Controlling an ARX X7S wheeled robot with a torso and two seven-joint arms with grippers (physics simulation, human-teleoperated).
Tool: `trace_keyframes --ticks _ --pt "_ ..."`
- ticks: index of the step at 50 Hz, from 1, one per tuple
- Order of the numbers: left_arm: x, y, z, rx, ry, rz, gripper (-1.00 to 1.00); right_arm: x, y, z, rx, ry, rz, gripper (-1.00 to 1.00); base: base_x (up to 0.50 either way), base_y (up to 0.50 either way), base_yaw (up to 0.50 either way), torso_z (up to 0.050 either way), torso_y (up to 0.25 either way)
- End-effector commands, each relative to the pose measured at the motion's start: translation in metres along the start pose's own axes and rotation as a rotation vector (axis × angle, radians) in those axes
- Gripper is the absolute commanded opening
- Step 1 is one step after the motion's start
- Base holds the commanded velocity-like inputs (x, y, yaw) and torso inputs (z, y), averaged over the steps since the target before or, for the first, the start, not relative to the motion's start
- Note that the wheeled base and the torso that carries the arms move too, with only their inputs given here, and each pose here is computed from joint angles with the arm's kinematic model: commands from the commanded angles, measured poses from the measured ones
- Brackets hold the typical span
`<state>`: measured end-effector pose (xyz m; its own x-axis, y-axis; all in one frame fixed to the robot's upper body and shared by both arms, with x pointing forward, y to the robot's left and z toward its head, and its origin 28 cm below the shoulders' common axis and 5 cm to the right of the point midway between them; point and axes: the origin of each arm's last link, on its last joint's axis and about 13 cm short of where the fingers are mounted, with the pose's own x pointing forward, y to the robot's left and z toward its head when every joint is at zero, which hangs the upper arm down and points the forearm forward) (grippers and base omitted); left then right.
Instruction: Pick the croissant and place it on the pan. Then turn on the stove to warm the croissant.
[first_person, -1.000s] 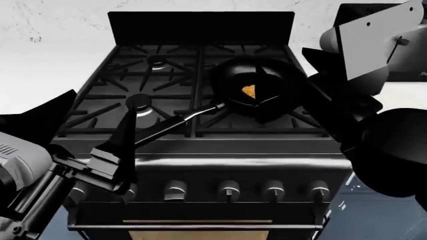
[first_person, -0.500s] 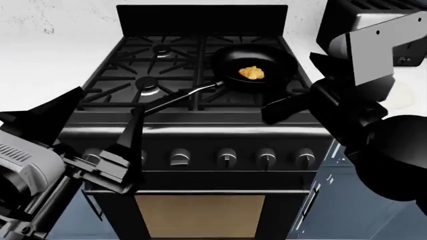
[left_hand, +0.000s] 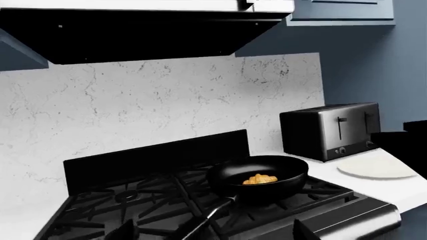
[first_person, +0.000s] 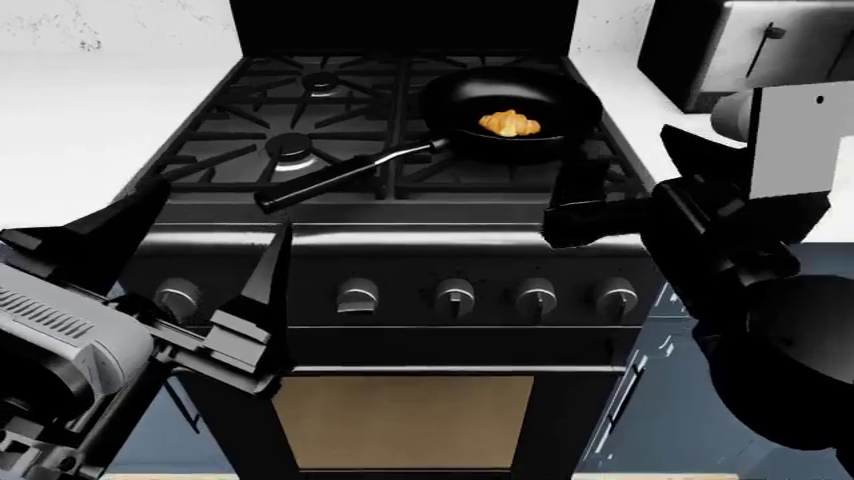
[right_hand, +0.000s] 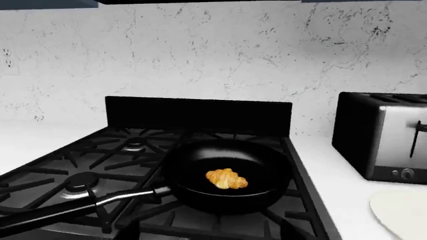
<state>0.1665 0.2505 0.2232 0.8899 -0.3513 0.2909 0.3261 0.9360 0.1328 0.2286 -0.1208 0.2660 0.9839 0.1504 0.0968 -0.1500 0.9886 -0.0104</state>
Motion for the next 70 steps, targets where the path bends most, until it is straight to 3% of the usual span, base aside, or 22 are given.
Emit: trace_keyframes --ticks 1,18,40,70 --pt "-0.001 0.001 -0.001 0.006 -0.003 0.002 1.00 -0.018 0.007 -0.003 0.069 -0.003 -0.059 1.00 0.00 0.00 0.00 -0.050 0.000" --pt "-0.002 -0.002 0.000 0.010 -0.003 -0.008 1.00 -0.030 0.012 0.000 0.157 0.020 -0.066 1.00 0.00 0.00 0.00 -0.050 0.000" --pt "-0.001 -0.006 0.001 0.028 0.001 -0.022 1.00 -0.031 0.000 -0.005 0.254 0.024 -0.131 1.00 0.00 0.00 0.00 -0.050 0.000" --pt "-0.002 -0.008 -0.005 0.009 0.009 -0.030 1.00 -0.038 -0.003 -0.014 0.124 0.074 -0.171 1.00 0.00 0.00 0.00 -0.050 0.000"
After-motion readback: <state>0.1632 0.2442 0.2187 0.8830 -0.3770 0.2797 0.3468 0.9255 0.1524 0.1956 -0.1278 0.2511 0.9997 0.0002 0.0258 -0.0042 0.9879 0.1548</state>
